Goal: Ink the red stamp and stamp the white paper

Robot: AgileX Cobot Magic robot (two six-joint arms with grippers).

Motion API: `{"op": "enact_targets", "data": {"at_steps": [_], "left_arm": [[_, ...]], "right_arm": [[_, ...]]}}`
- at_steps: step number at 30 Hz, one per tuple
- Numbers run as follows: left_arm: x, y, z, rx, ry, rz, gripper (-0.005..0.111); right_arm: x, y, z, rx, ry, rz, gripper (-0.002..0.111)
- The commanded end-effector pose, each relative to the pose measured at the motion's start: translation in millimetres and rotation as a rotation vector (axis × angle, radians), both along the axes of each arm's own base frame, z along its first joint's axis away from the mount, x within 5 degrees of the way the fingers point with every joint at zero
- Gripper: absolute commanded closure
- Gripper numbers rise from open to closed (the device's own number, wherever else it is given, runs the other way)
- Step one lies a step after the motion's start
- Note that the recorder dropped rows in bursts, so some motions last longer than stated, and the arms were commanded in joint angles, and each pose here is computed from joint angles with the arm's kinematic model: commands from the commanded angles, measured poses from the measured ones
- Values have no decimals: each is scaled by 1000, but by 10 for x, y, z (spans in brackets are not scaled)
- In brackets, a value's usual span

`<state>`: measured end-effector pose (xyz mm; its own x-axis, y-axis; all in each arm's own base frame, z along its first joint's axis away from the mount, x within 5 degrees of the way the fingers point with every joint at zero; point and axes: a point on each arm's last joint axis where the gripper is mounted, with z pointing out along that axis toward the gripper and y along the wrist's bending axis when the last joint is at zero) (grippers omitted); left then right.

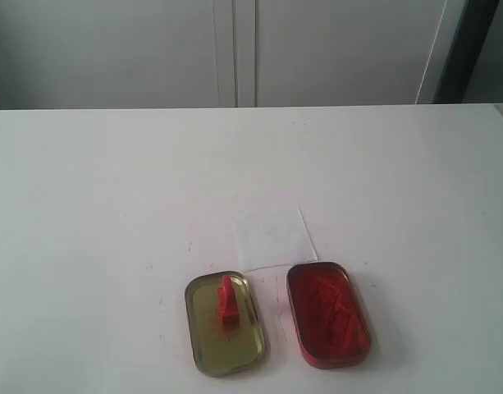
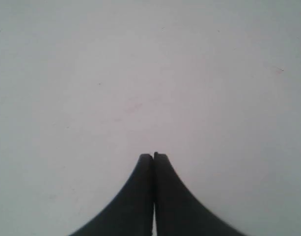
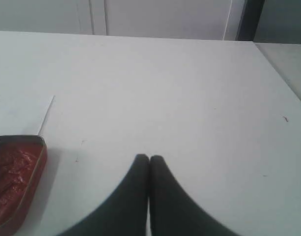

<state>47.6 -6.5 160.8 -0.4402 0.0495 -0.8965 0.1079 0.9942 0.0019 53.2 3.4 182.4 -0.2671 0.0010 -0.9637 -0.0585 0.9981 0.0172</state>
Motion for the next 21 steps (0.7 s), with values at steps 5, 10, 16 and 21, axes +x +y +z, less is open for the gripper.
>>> {"op": "enact_targets", "data": {"at_steps": [5,10,16,21], "left_arm": [[-7,4,-42,9,20,1,107],[-7,4,-42,9,20,1,107],[-7,4,-42,9,20,1,107],[-7,4,-42,9,20,1,107]], "right_arm": [[18,4,77,11,-102,4,108],[31,5,240,23,-282,4,108],[22,4,360,31,-414,5,108],[20,4,368,32,-422,5,108]]}}
